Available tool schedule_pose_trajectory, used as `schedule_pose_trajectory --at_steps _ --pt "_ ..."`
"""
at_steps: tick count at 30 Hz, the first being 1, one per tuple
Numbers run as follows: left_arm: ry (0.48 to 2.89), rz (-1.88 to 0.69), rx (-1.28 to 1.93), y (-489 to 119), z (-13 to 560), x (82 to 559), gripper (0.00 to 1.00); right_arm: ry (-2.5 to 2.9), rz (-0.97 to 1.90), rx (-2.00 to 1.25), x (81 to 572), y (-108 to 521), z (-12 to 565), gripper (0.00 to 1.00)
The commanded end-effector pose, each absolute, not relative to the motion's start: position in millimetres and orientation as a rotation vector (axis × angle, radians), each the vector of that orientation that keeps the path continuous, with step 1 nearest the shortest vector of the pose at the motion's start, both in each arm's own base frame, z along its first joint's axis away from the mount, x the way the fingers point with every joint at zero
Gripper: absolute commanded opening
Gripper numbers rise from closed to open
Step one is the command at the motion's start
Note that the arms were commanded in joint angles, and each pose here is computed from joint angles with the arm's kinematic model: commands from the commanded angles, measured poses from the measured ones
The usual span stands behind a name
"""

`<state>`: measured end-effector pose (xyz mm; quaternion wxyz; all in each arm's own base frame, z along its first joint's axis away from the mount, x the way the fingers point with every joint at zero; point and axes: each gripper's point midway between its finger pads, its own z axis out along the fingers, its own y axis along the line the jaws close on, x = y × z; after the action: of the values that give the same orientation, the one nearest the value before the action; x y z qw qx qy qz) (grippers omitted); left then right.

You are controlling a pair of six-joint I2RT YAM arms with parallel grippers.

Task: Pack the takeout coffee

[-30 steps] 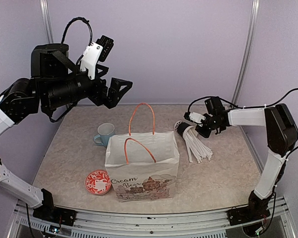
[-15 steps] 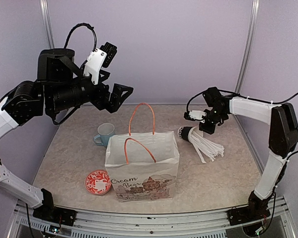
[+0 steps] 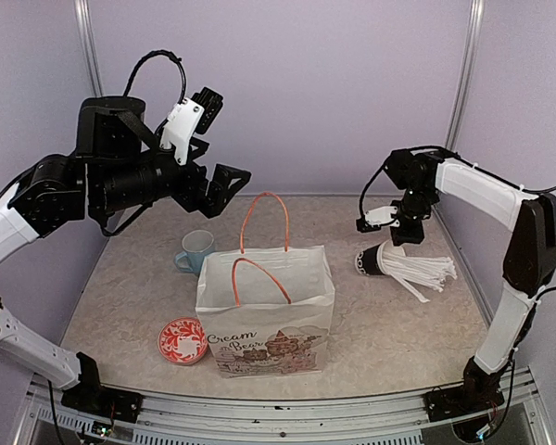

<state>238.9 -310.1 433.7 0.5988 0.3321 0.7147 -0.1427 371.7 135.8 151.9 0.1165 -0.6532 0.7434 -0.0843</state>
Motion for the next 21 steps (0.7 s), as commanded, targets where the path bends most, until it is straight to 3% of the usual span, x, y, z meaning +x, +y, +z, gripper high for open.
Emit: schedule_pose_trajectory --at_steps 1,12,21 --pt "1.642 -0.357 0.757 -310.0 436.1 239.4 0.99 2.162 -0.335 -2.186 341.1 107.4 163.4 0.0" --pt "1.645 -0.362 0.781 -309.0 422.2 246.0 0.99 2.102 -0.722 -2.448 338.9 51.6 173.3 0.0" --pt "1.646 -0.368 0.777 -300.6 416.4 251.2 0.99 2.095 -0.701 -2.563 340.9 44.6 154.6 0.0"
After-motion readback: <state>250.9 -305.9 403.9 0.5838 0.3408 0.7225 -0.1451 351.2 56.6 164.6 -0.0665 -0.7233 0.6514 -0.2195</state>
